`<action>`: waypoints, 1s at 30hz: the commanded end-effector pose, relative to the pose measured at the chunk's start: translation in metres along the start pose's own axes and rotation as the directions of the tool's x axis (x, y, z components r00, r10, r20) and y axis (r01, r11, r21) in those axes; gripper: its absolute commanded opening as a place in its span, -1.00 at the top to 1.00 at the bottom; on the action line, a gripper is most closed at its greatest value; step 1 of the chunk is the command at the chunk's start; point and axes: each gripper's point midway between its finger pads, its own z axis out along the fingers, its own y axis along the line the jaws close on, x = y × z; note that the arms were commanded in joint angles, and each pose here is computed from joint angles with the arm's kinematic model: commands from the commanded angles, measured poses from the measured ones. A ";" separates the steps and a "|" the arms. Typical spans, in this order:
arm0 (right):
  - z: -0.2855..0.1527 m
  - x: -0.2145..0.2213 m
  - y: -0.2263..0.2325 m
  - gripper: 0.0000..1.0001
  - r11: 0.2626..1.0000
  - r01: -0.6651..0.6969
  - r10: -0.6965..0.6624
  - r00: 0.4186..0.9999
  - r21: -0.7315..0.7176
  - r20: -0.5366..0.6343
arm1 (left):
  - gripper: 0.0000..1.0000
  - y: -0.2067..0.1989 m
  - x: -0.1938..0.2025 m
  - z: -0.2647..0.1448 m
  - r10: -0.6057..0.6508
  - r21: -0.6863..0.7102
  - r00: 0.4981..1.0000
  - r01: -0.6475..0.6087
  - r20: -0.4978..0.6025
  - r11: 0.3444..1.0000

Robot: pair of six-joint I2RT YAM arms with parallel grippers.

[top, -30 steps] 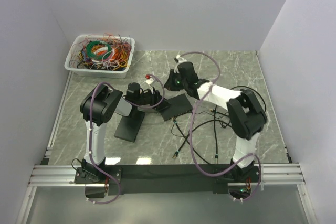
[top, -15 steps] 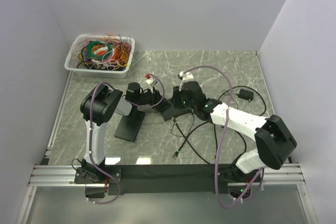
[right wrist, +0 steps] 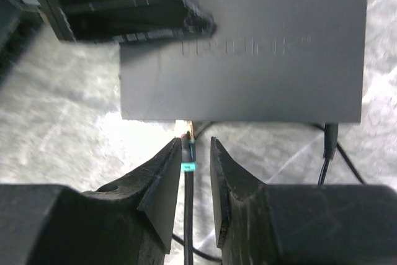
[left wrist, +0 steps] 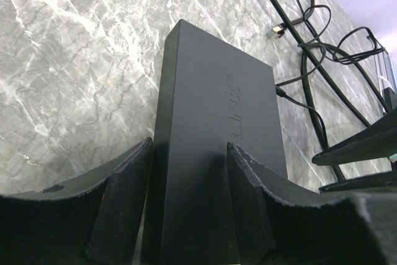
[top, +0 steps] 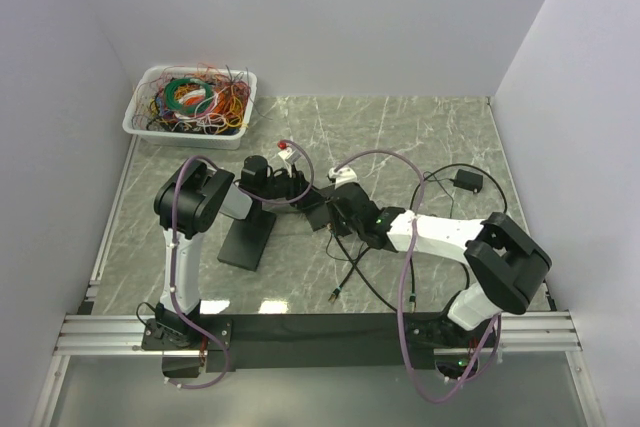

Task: Insert the plug into the switch port

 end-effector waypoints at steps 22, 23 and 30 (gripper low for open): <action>0.003 0.037 0.011 0.18 1.000 0.001 -0.001 0.999 0.000 -0.052 | -0.13 0.008 0.052 -0.004 -0.142 -0.035 0.981 0.138 -0.133 0.990; 0.004 0.037 0.012 0.19 1.000 -0.002 0.002 0.999 0.000 -0.053 | -0.12 0.008 0.052 -0.004 -0.143 -0.037 0.981 0.139 -0.133 0.990; 0.009 0.043 0.011 0.30 1.000 -0.001 0.002 0.998 0.005 -0.070 | -0.11 0.008 0.054 -0.004 -0.146 -0.034 0.980 0.143 -0.138 0.989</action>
